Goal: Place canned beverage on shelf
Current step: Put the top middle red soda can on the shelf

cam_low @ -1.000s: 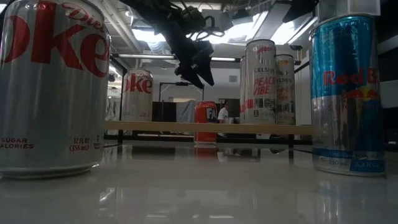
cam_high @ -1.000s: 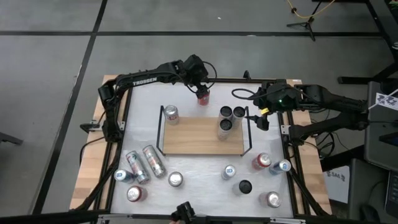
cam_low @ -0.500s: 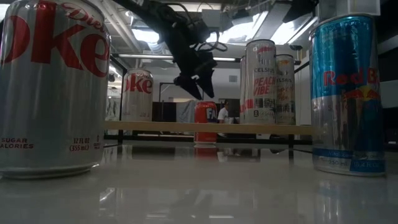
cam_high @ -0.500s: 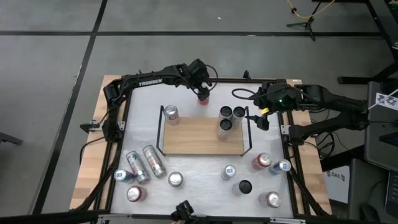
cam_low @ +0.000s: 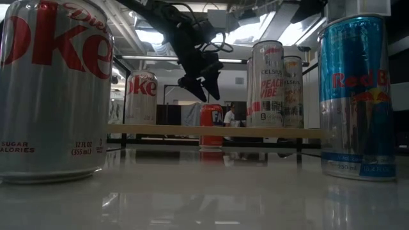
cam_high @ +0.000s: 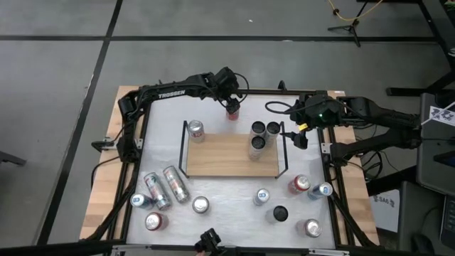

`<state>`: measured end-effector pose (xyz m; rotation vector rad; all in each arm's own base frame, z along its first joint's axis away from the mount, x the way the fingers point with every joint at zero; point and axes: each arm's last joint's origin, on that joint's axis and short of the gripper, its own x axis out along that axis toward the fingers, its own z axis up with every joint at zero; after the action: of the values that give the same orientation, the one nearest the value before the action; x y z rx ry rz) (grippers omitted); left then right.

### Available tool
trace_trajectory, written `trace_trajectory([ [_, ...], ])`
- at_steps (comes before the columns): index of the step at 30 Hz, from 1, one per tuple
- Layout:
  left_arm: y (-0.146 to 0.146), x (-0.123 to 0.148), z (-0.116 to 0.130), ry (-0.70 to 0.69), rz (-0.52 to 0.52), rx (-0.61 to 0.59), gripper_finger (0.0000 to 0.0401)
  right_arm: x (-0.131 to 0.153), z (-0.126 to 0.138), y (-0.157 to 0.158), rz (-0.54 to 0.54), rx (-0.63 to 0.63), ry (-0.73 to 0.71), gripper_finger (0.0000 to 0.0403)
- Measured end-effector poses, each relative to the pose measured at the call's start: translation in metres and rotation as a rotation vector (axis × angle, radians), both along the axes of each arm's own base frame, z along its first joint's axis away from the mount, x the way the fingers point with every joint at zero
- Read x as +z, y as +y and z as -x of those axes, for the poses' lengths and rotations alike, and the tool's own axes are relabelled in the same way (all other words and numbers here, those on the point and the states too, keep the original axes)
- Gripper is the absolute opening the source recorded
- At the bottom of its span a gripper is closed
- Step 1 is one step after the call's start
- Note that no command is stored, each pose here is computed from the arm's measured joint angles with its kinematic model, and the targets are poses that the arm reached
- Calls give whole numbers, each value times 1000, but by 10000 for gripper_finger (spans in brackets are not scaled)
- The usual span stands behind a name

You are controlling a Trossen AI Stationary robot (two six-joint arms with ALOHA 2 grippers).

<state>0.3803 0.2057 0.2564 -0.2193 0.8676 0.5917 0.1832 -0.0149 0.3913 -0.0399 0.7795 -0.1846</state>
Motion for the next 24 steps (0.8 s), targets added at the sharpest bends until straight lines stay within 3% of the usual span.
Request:
trace_trajectory([
  [24, -2, -2, 0, -2, 49, -48, 319, 0, 0, 0, 0, 0, 1, 379],
])
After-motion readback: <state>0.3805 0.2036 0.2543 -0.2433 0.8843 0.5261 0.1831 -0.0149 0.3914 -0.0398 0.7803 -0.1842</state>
